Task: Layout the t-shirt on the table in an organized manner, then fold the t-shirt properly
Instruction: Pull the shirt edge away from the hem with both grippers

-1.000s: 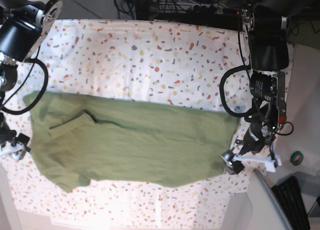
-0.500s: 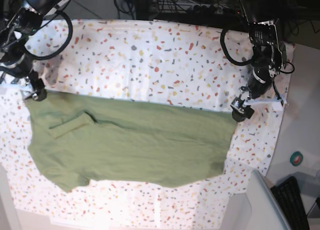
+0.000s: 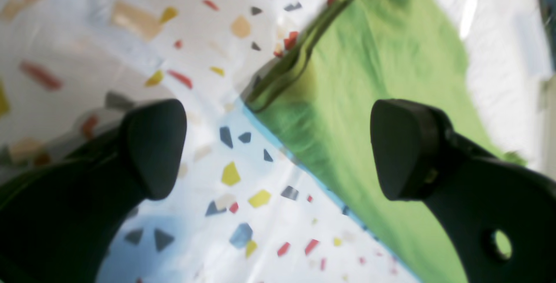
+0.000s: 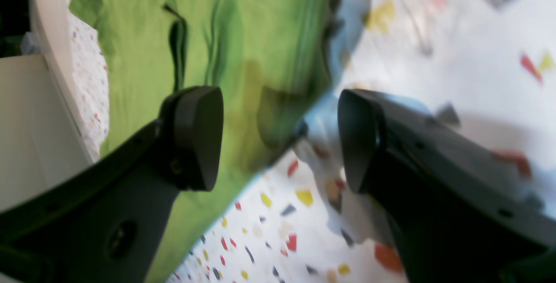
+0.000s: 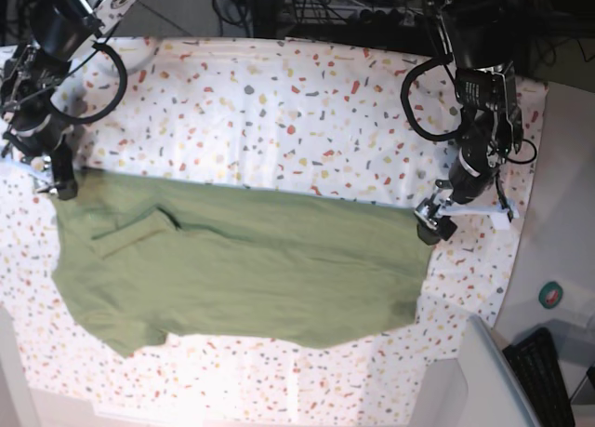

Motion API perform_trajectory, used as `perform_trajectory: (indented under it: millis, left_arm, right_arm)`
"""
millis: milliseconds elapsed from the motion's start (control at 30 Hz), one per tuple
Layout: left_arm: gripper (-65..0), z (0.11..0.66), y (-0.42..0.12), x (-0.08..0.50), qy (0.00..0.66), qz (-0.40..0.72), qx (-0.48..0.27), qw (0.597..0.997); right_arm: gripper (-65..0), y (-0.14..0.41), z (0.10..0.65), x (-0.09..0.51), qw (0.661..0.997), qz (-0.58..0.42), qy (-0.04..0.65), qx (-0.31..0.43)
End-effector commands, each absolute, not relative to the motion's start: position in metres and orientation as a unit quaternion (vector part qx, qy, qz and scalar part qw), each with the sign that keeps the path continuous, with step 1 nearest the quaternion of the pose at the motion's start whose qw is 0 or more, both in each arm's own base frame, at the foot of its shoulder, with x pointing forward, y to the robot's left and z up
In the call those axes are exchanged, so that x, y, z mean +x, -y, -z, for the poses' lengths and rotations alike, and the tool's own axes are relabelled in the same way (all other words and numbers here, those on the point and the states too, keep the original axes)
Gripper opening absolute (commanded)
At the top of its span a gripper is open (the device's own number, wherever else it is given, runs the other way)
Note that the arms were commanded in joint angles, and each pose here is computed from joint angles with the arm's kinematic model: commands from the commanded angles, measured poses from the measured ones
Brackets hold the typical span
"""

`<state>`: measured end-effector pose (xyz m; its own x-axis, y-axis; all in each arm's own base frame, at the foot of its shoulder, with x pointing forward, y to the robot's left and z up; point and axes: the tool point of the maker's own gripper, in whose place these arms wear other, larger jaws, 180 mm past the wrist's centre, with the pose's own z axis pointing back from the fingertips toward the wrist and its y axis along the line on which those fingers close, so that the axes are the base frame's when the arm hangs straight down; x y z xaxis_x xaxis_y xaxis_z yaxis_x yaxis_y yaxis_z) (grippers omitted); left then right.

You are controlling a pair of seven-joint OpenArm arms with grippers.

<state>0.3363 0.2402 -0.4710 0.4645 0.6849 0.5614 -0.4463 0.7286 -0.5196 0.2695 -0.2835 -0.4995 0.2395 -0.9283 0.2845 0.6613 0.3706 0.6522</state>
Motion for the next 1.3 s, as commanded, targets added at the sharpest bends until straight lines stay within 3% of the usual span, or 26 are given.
perform_trajectory:
  millis: [0,400,500,533,633,800,900,1033,1267]
  left_arm:
    - [0.0,0.468,-0.231,0.345,0.389,-0.327,-0.16,0.846]
    - [0.0,0.472,-0.208,0.374,0.372,-0.332,-0.185,0.847]
    - [0.0,0.473,-0.206,0.374,0.371,-0.333,-0.187,0.847]
    - [-3.6,0.473,-0.206,0.373,0.37,-0.333,-0.187,0.847]
    - [-26.7,0.473,-0.207,0.373,0.37,-0.332,-0.186,0.847]
    - [-64.2,0.48,-0.2,0.376,0.354,-0.306,-0.182,0.865]
    - [-65.0,0.484,-0.194,0.374,0.346,-0.281,-0.178,0.877]
    - [-65.0,0.484,-0.201,0.373,0.345,-0.279,-0.172,0.879]
    - [-65.0,0.471,-0.211,0.335,0.341,-0.237,-0.159,0.896]
  right_arm:
    - [-25.4,0.284,0.508,0.265,0.771,0.525,0.305,0.193]
    - [-25.5,0.296,0.505,0.281,0.759,0.533,0.324,0.189]
    - [-29.4,0.294,0.505,0.281,0.759,0.533,0.322,0.191]
    - [-31.8,0.294,0.505,0.281,0.759,0.533,0.322,0.191]
    - [-36.5,0.294,0.506,0.28,0.761,0.532,0.32,0.189]
    - [-36.9,0.289,0.514,0.269,0.782,0.519,0.295,0.181]
    - [-39.0,0.288,0.517,0.266,0.795,0.506,0.289,0.167]
    - [-65.0,0.295,0.513,0.268,0.795,0.504,0.295,0.163]
    - [-65.0,0.318,0.507,0.245,0.813,0.489,0.281,0.142]
